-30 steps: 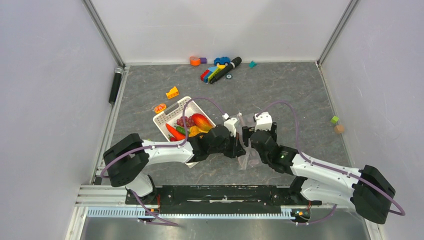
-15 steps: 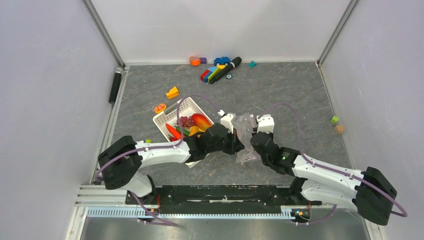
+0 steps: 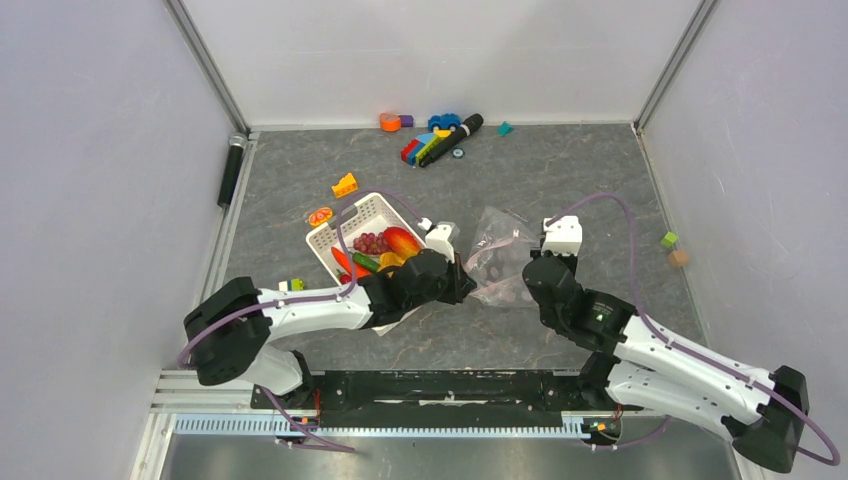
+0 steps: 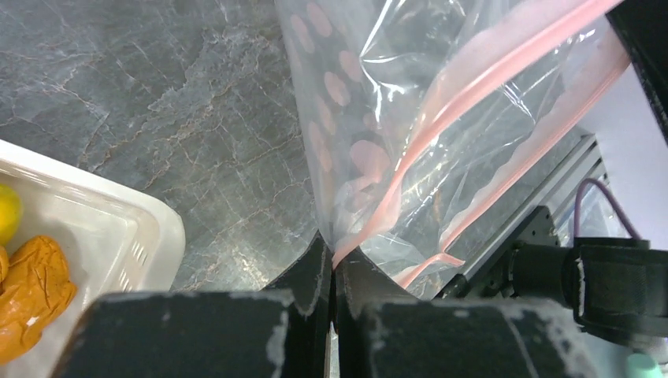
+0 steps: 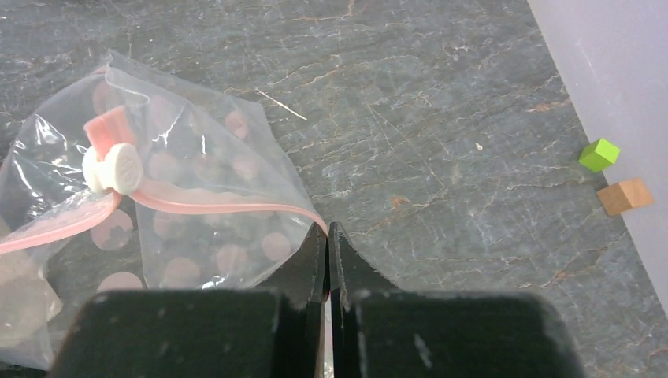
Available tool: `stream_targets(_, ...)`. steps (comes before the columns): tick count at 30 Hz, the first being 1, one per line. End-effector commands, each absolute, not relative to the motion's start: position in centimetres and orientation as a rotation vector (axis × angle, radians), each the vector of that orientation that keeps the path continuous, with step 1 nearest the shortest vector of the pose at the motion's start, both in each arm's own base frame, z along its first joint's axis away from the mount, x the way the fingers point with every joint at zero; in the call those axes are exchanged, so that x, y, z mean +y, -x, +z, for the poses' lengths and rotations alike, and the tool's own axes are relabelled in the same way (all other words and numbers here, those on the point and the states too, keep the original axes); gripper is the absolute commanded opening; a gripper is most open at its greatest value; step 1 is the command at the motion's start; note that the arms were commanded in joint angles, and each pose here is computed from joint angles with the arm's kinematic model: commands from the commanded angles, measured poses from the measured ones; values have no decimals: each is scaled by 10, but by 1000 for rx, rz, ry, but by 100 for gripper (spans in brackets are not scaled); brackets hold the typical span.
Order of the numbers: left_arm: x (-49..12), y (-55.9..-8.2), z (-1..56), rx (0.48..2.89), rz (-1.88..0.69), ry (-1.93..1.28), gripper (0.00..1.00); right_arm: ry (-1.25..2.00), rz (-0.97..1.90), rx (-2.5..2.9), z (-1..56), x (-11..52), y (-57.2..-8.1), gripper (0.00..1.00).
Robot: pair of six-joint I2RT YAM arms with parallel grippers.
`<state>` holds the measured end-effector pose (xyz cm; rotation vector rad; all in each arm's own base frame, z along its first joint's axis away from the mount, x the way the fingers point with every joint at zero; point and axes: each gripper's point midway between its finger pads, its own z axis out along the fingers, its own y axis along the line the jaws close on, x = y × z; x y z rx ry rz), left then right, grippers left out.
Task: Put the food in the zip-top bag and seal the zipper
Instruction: Open the zipper of the food storage bag.
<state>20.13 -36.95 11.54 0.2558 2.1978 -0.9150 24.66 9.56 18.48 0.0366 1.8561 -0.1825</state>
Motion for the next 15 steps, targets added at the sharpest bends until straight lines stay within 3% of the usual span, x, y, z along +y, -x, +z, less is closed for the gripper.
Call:
stream_targets(1,-345,-214,111,2205,-793,-149,2,-82,-370,1798,214,54,-238,0)
stream_targets(10,-329,-220,78,2296,-750,-63,2,-86,-310,1779,228,42,-228,0)
stream_targets(15,-343,-215,72,2313,-851,-92,2,-23,-313,1820,212,51,-230,0)
